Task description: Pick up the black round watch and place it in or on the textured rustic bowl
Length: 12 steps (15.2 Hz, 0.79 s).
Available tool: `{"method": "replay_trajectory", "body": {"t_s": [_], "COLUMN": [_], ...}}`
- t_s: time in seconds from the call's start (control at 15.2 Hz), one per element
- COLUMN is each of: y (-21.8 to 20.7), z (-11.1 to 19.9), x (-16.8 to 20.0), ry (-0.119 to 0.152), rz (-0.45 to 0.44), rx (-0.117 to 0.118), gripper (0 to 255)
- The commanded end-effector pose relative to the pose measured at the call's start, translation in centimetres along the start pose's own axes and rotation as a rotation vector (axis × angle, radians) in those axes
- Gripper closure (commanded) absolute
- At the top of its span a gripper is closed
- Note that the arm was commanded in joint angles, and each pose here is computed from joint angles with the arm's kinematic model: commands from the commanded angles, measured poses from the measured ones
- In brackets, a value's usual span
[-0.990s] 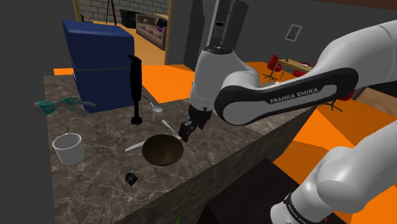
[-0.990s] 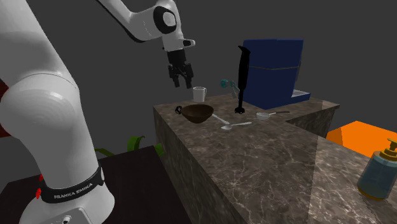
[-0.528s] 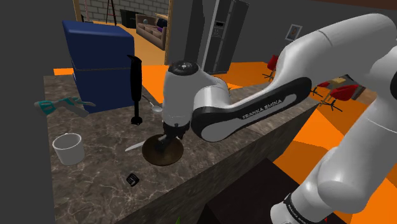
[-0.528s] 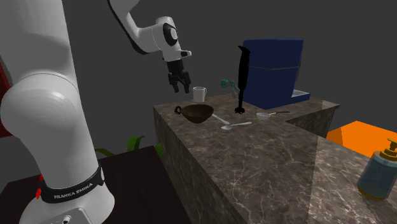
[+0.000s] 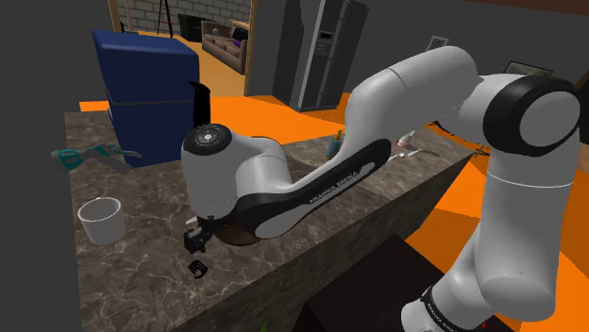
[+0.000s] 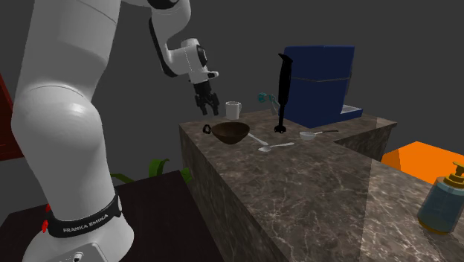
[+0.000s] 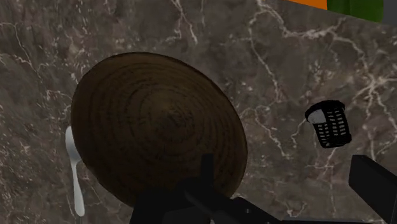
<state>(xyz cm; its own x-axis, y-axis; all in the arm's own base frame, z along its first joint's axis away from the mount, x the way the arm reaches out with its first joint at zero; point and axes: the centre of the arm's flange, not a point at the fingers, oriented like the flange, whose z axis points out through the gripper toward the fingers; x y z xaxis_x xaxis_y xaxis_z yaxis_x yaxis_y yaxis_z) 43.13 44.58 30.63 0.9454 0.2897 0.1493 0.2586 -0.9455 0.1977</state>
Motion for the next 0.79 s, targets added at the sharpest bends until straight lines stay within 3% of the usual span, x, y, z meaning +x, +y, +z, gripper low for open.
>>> {"method": "replay_trajectory", "body": {"t_s": [0.0,0.33,0.73], "y": [-2.1,-7.3,-7.2], "z": [1.3,4.1,7.3], "x": [0.5,2.4,2.5], "ry": [0.007,0.020,0.020], "rz": [-0.007,-0.024,-0.024], "rx": [-0.010,-0.029,-0.029], "gripper": [0,0,0]}}
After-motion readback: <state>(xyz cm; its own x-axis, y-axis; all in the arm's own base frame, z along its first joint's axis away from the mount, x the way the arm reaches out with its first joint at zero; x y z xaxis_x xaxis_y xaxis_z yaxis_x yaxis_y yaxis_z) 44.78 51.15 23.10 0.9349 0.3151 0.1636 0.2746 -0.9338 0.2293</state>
